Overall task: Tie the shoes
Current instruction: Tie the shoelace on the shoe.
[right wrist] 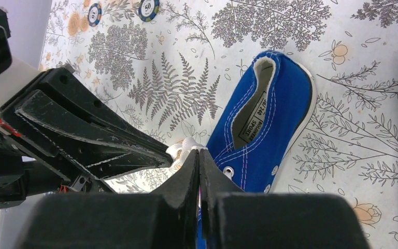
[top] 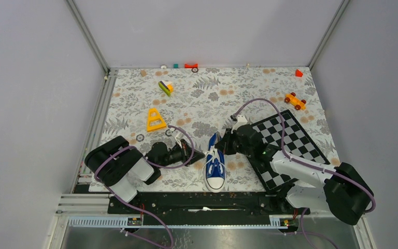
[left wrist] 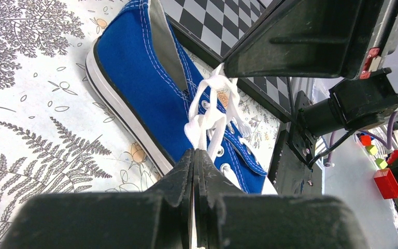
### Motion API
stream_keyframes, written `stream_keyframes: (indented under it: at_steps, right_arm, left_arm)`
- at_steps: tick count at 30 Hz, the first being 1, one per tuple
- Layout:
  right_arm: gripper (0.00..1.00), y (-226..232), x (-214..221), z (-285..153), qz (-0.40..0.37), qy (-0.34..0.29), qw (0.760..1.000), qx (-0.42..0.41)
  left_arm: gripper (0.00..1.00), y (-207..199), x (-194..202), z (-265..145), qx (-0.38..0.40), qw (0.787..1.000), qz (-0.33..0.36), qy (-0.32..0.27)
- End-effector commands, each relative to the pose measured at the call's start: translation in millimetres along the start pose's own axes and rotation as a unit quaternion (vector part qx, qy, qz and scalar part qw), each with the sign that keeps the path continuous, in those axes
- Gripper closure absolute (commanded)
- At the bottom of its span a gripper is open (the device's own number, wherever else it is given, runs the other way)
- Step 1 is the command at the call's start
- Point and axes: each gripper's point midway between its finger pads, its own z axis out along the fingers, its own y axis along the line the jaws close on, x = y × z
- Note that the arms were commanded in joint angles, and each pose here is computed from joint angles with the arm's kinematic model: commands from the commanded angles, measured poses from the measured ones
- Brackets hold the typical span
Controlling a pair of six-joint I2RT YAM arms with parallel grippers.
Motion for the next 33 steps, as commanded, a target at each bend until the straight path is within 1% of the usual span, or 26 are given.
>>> stream_keyframes:
  at_steps: [1,16,21,33]
  right_arm:
    - [1.0,-6.2,-9.7,-5.1,-0.002,-0.025,1.0,0.01]
    - [1.0,-24.9,14.0,-18.5,0.002,-0.008,1.0,0.025]
    - [1.0,-36.9,13.3,-21.4,0.006,-0.018,0.999,0.047]
    - [1.0,-50.6,16.0,-29.1,0.019,-0.028,0.998,0.062]
  left_arm:
    - [1.0,-9.3,-17.8,-3.5,0.016,0.999,0.027,-0.037]
    - [1.0,-0.9,-16.6,-12.9,-0.012,0.998,0.016,-0.051]
    - [1.0,2.8,-14.4,-17.8,-0.023,0.998,0.013,-0.053]
    - [1.0,5.7,-11.5,-27.1,-0.034,0.998,0.011,-0.057]
